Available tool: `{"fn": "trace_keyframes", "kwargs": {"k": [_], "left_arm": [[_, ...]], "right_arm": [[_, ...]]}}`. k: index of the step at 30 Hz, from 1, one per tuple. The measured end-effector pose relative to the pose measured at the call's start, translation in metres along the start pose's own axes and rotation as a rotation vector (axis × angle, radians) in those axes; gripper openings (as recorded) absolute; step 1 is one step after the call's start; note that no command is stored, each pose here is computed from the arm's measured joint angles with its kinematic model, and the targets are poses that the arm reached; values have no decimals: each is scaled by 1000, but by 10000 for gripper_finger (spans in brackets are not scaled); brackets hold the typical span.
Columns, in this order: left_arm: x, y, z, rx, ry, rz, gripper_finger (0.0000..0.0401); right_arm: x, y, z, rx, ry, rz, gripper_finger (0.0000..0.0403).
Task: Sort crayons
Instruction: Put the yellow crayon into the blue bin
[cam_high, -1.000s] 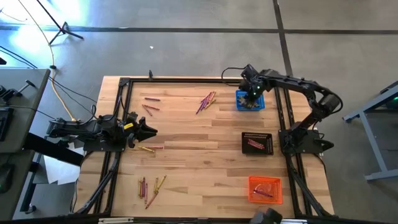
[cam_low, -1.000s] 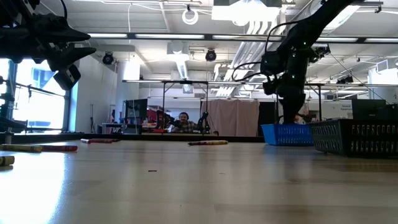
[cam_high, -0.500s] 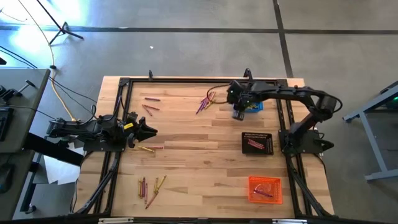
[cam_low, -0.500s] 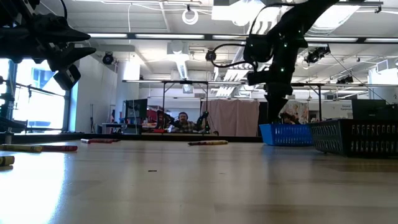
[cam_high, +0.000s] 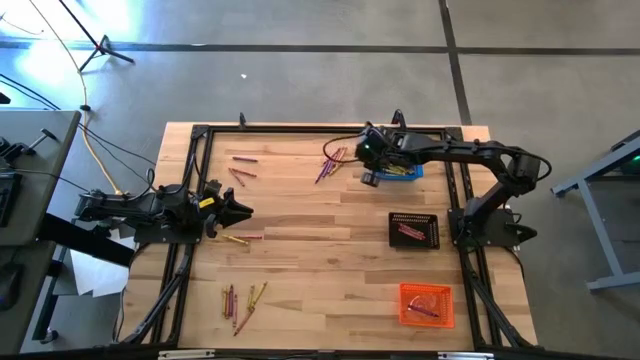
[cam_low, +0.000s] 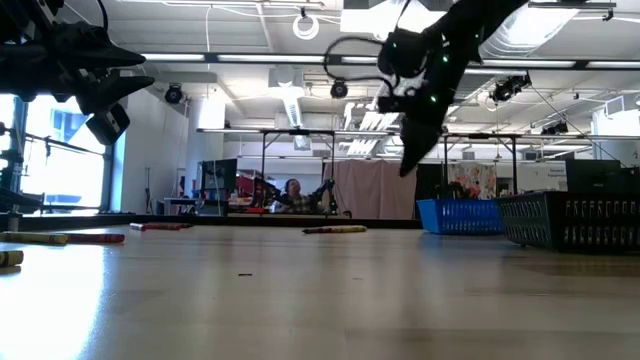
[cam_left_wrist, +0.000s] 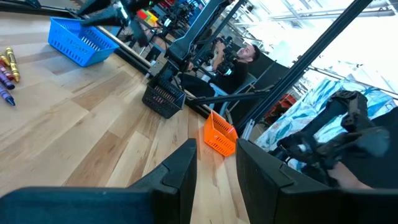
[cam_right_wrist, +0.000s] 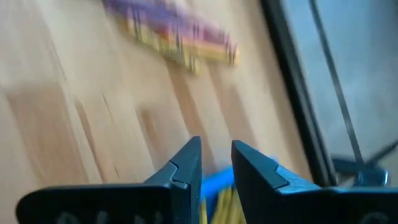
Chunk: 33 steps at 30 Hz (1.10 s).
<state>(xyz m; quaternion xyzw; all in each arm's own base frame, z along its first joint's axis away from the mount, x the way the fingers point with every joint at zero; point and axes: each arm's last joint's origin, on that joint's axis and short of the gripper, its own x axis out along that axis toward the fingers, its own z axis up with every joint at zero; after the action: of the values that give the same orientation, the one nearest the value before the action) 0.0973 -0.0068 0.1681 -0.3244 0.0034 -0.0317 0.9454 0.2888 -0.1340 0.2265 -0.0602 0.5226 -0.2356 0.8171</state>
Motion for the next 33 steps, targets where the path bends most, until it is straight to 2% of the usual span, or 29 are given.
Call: {"fn": "trace_keyframes", "kwargs": {"k": [3, 7, 9, 13, 19, 28, 33], "left_arm": [[0, 0, 0, 0, 0, 0, 99], [0, 0, 0, 0, 0, 0, 99], [0, 0, 0, 0, 0, 0, 99], [0, 0, 0, 0, 0, 0, 99], [0, 0, 0, 0, 0, 0, 99], [0, 0, 0, 0, 0, 0, 99], [0, 0, 0, 0, 0, 0, 99]], "right_arm": [[-7, -2, 20, 76, -164, 24, 73], [-7, -7, 38, 152, -411, 220, 73], [-1, -10, 41, 168, -460, 298, 73], [20, -13, 37, 143, -408, 288, 73], [49, -12, 33, 7, -316, 280, 73], [83, -19, 55, -139, -48, 303, 73], [102, -31, 59, -136, 105, 337, 73]]}}
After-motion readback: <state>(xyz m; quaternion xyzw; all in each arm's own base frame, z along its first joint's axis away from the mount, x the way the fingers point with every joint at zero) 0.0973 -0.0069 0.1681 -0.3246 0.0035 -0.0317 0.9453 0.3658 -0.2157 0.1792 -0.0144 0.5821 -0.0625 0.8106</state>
